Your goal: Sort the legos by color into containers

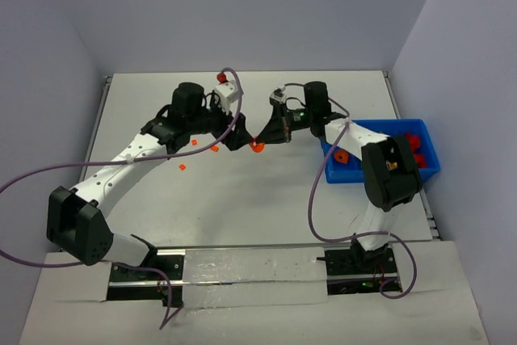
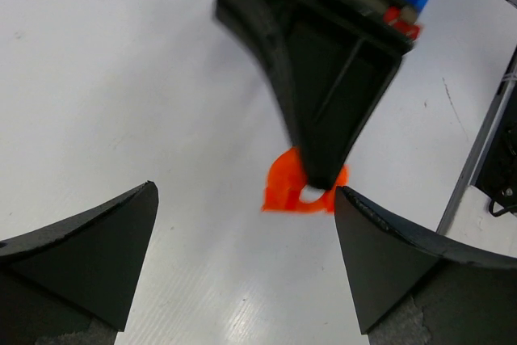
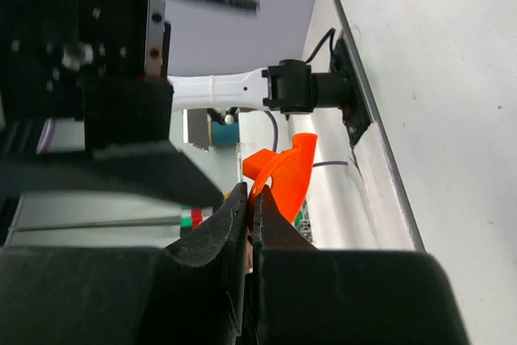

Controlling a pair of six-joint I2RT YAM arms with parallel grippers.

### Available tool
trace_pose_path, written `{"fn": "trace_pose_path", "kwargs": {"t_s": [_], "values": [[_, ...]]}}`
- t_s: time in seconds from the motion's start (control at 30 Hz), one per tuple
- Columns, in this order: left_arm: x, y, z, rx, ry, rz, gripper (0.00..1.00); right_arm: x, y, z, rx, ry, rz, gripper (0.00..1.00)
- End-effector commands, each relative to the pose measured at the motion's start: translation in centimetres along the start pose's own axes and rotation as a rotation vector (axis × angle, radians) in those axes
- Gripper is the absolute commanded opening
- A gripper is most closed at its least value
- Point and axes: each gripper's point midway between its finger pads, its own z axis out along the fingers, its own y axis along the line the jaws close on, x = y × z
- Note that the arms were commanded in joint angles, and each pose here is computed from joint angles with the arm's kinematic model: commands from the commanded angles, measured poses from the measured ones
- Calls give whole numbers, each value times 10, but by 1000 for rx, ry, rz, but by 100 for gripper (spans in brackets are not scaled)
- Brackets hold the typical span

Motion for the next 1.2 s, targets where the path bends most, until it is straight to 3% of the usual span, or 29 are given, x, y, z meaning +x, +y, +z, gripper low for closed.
{"fn": "trace_pose_path", "kwargs": {"t_s": [0.0,0.1,0.13,0.3,0.33,0.4,0.53,1.03,1.17], "values": [[-39,19,-37,-57,-123,-43,99,-8,31,-44,42,-130,-147,0],[-32,36,-48,-115,-123,-81,99,-23,22,-93,238,-287,-182,0],[-29,42,-51,-150,-120,-85,99,-27,13,-112,375,-315,-301,0],[-13,61,-55,-259,-109,-92,99,-20,-16,-179,852,-405,-431,0],[-13,62,-55,-261,-107,-84,99,-19,-11,-180,860,-414,-447,0],[-14,85,-57,-322,-86,-111,99,-20,-37,-216,1100,-419,-458,0],[-18,111,-57,-370,-61,-171,99,-22,-68,-247,1289,-382,-421,0],[6,149,-77,-453,9,-264,99,-39,-129,-263,1385,-276,-333,1],[17,158,-82,-484,39,-289,99,-41,-142,-266,1406,-254,-305,13]]}}
